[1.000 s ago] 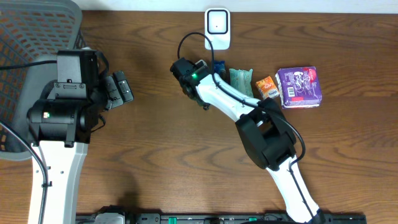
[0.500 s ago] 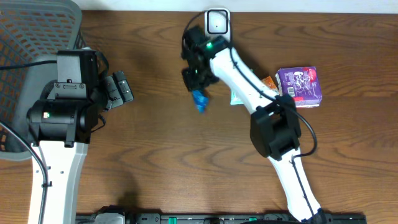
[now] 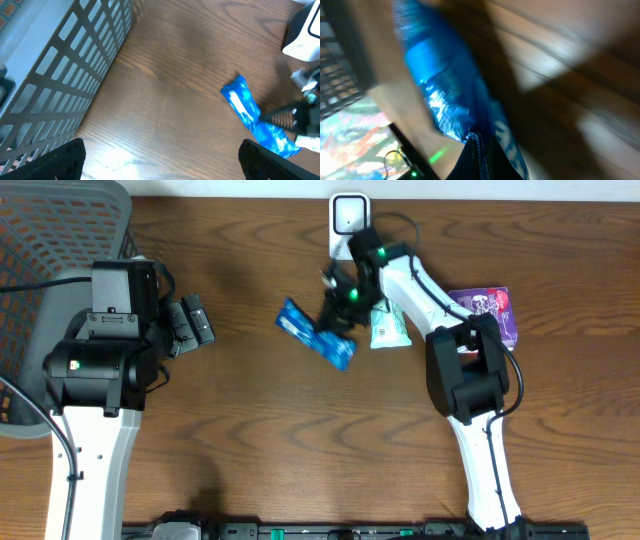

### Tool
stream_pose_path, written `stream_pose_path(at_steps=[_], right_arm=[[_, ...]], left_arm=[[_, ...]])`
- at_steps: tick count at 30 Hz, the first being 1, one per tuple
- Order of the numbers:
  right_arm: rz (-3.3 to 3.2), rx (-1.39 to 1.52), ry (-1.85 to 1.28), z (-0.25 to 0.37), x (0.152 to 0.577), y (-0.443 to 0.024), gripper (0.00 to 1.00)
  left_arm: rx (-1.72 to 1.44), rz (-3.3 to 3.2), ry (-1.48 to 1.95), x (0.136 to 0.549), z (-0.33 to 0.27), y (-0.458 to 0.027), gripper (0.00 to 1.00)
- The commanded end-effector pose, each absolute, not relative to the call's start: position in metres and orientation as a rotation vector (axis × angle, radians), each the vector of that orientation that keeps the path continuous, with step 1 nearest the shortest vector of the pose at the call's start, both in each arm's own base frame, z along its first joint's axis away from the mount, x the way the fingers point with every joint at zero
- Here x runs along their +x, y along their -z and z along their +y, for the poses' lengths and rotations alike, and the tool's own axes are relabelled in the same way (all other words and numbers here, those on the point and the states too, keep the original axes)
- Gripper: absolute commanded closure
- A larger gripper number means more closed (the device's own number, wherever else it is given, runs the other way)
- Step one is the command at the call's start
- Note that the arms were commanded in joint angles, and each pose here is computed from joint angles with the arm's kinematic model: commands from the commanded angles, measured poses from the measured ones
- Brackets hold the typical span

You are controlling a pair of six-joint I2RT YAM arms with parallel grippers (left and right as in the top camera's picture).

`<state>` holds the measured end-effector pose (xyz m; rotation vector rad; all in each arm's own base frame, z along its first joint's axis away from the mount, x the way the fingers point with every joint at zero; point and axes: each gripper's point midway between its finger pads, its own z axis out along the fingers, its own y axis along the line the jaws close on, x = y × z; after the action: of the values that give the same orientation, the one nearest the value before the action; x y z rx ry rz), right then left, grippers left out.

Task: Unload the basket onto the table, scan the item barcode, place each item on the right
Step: 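Lower the Oreo pack upright left of the tissue pack and release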

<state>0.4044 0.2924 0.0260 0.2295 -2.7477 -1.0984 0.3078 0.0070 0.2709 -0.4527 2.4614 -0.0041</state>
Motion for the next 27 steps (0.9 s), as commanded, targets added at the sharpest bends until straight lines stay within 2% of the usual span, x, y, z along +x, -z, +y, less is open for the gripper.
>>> stream_pose_path(at_steps=[1,7,13,14,20,27], right_arm=[[-2.803,0.124,0.886,0.264,0.402,-0.003,0.98],[-2.932,0.153,0.676,0.247,0.416,-0.025,0.79],[-3.042,0.277,0.54,0.245,0.427,-0.07,0.36],[-3.038,0.323,0.54,0.247,0.425,-0.073,0.33],[-2.941,0.542,0.477,0.256,0.395,-0.062,0.32],[-2.944,0.619,0.264,0.251,0.382,-0.018,0.29]], left_arm=[[-0.444,2.458,-0.013,0.309,0.01,-0.273,0.03],[-0.444,2.458,-0.013,0.309,0.01,-0.273,0.02],[-0.444,2.458,-0.013,0.309,0.01,-0.273,0.02],[-0.443,2.458,-0.013,0.309,0.01,-0.273,0.02],[-0.444,2.458,-0.013,0.309,0.01,-0.273,0.02],[-0.443,2.458,-0.013,0.309,0.01,-0.273,0.02]])
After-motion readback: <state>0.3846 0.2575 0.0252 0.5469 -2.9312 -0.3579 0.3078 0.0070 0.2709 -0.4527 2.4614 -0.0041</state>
